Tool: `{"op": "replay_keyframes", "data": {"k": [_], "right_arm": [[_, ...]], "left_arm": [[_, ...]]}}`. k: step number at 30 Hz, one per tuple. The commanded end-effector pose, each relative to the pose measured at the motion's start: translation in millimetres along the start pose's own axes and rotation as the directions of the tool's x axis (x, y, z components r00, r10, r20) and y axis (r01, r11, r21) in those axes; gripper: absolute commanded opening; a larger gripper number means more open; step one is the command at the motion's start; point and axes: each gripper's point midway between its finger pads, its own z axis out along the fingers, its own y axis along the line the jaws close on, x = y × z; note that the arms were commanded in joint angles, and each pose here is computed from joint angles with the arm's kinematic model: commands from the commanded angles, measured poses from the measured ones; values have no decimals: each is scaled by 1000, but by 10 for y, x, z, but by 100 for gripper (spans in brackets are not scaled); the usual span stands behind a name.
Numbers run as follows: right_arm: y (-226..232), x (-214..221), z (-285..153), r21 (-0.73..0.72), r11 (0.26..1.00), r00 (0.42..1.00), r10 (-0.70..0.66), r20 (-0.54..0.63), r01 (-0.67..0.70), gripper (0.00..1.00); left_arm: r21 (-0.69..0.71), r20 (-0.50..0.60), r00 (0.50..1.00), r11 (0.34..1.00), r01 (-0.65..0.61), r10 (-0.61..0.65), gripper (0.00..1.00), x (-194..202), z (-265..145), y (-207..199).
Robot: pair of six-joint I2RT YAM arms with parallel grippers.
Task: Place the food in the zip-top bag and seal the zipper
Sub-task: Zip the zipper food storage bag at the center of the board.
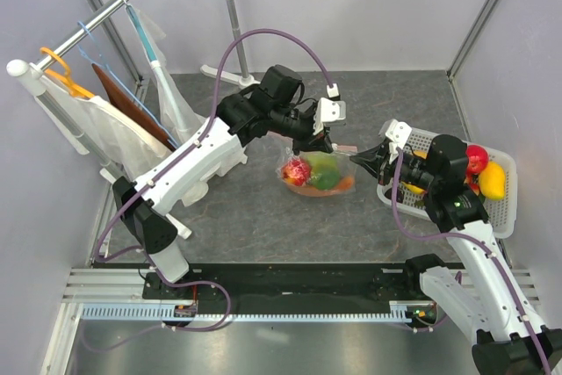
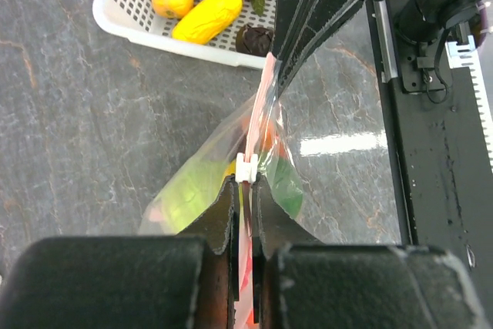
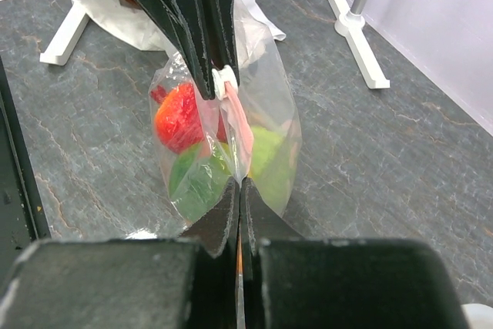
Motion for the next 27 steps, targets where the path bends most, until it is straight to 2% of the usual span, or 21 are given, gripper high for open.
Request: {"op": "replay_keyframes", "data": {"k": [1, 4, 5, 7, 8, 11, 21, 23, 25, 26, 27], "right_arm": [[-39, -272, -41, 6, 996, 994, -85, 62, 85, 0], [-20, -264, -61, 1, 996, 994, -94, 51, 94, 1], [-5, -246, -60, -9, 996, 995, -86, 44, 87, 24], [47, -237, -44, -46, 996, 996, -80, 42, 82, 51], [53, -254, -42, -55, 995, 996, -82, 44, 85, 62], [62, -330, -37, -78, 991, 993, -107, 52, 111, 71], [32, -401, 93, -168, 980, 994, -104, 38, 109, 71], [17, -412, 115, -174, 980, 995, -93, 34, 97, 65], [-1, -388, 150, -187, 979, 997, -77, 25, 80, 54], [12, -388, 161, -198, 977, 997, -75, 26, 79, 37], [-7, -368, 178, -199, 977, 997, -71, 18, 73, 26]], "left_arm": [[-32, -16, 1000, 999, 15, -15, 2, -4, -217, 38], [-57, -25, 1000, 998, -4, 3, 2, 16, -261, 97], [-56, -24, 1000, 998, -2, 1, 2, 9, -266, 92], [-48, -11, 1000, 999, -7, 6, 2, -33, -278, 75], [-43, -11, 1000, 999, -8, 8, 2, -32, -267, 75], [-34, -5, 1000, 999, -6, 5, 2, -65, -251, 80], [31, 27, 1000, 1000, 1, -2, 2, -153, -122, 12], [31, 23, 1000, 1000, 2, -3, 2, -150, -107, 5], [30, 23, 1000, 1000, 3, -4, 2, -155, -96, 12], [30, 23, 1000, 1000, 6, -7, 2, -158, -98, 10], [29, 24, 1000, 1000, 10, -10, 2, -171, -92, 15]]}}
